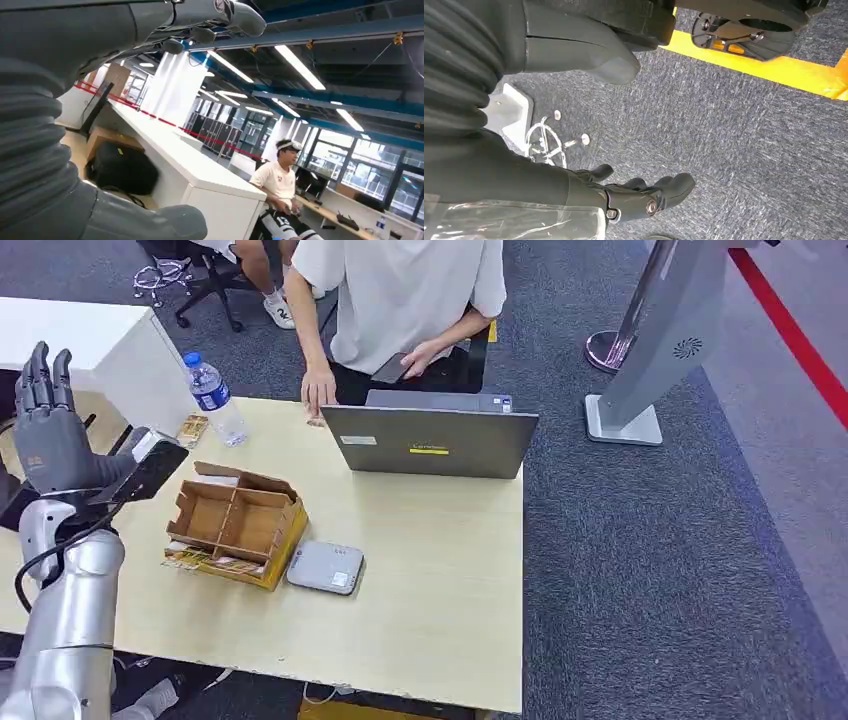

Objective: Pass the card to the sensor for recognition and then transmit it.

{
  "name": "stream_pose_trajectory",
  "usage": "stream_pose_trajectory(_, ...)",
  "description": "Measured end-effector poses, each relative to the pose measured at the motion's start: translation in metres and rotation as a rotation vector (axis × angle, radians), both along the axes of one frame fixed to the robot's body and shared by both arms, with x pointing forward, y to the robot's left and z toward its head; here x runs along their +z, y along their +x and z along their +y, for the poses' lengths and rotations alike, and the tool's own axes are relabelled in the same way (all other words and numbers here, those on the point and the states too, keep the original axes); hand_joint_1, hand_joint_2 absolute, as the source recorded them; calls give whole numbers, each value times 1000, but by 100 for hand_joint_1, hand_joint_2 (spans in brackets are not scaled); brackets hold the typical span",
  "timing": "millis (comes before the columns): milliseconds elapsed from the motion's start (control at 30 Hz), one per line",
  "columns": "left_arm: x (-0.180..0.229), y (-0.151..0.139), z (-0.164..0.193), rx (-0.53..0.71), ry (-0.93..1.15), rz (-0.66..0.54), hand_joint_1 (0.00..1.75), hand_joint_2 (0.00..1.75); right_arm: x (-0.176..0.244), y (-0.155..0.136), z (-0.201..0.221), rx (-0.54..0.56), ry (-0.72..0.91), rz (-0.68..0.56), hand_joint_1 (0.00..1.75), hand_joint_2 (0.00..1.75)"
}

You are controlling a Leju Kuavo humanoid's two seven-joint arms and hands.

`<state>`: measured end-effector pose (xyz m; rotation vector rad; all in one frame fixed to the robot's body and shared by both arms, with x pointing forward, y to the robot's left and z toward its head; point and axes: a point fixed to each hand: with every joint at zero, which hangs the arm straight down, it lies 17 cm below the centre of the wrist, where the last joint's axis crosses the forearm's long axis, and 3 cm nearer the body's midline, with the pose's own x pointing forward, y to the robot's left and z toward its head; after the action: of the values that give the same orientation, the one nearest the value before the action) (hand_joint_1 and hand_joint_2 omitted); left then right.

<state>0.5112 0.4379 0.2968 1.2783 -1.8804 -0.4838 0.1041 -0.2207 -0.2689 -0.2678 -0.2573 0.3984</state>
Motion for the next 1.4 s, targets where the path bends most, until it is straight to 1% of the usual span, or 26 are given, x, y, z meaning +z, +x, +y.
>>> stream_pose_trajectory(500,-6,7,-3,-1,-2,33,0,175,0,0,0,-1,0,4,0,175)
stream_pose_trajectory(533,-6,8,-3,-3,-2,34,3,175,0,0,0,-1,0,3,0,175)
stream_pose_trajectory(567,-6,8,-4,-4,-2,36,99,175,0,0,0,-1,0,3,0,175)
stream_pose_trajectory(600,-7,8,-4,-4,-1,37,175,175,0,0,0,-1,-1,4,0,175)
stream_pose_trajectory(1167,-10,11,-9,-17,5,53,175,175,0,-1,0,-1,1,7,0,175)
stream_pose_trajectory(1300,-12,12,-14,-33,11,61,175,175,0,-1,0,-1,1,7,0,175)
stream_pose_trajectory(1400,-19,14,-24,-79,-11,88,175,175,0,-1,0,-2,0,7,0,175)
